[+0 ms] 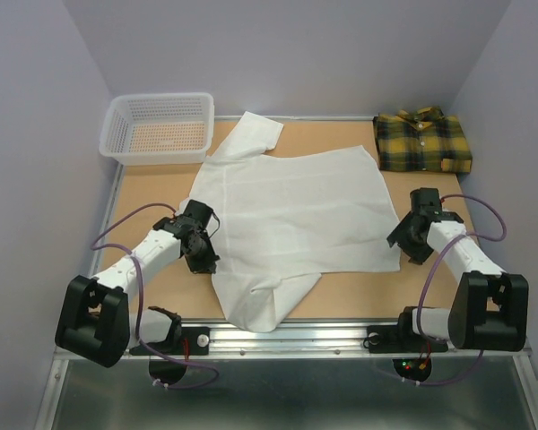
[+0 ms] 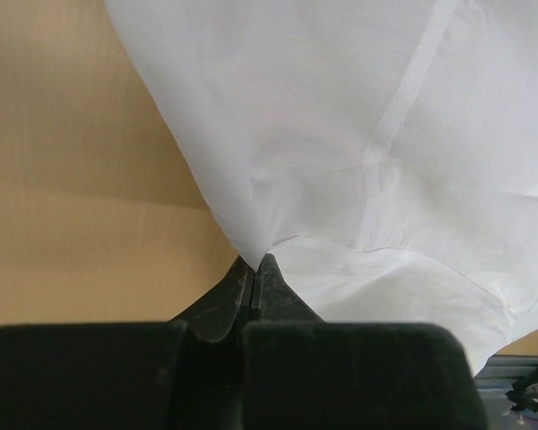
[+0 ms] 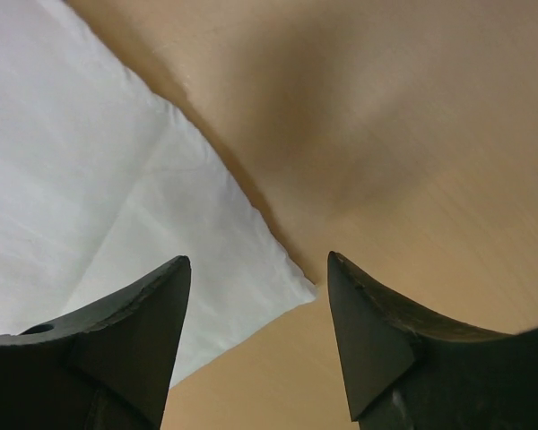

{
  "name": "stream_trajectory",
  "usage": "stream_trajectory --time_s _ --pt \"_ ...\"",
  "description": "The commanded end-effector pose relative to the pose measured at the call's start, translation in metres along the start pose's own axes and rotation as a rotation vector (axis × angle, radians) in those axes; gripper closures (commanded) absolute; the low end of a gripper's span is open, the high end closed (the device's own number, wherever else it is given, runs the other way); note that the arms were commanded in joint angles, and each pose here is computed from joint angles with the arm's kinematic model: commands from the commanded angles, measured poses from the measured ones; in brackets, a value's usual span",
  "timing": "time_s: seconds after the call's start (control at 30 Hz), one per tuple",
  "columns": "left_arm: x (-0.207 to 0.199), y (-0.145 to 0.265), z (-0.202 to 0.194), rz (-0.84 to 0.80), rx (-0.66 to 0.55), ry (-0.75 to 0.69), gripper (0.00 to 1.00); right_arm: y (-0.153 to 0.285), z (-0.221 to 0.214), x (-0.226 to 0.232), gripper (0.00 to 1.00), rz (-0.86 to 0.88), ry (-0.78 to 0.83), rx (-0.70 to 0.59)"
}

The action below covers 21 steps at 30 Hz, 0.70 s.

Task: Fold and stack the long sleeve shirts
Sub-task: Fold the shirt

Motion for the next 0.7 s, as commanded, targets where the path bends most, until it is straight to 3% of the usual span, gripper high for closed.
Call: stream_trajectory --time_s 0.0,0.47,0.6,0.67 --pt "-0.003 0.016 0.009 -0.016 -0.061 -0.058 1.0 -0.004 -0.011 -0.007 0.35 -0.021 -0.076 0.043" --pt "-0.004 0.02 0.009 -0.036 -0.066 -0.092 1.0 -0.023 -0.041 -0.018 0.49 -0.028 -0.185 0.08" --pt "-0.004 0.021 0.01 -0.034 -0.071 -0.095 1.0 -0.023 -0.039 -0.017 0.59 -0.025 -0.192 0.074" --pt "-0.004 0.022 0.012 -0.029 -0.075 -0.093 1.0 -0.021 -0.036 -0.015 0.73 -0.016 -0.186 0.068"
Point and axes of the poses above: each gripper's point midway between its finger pads, its own y axis back along the fingers, its own x axis along the line the jaws close on, z = x × y, the point moved 6 cm from there along y, back along the fingers
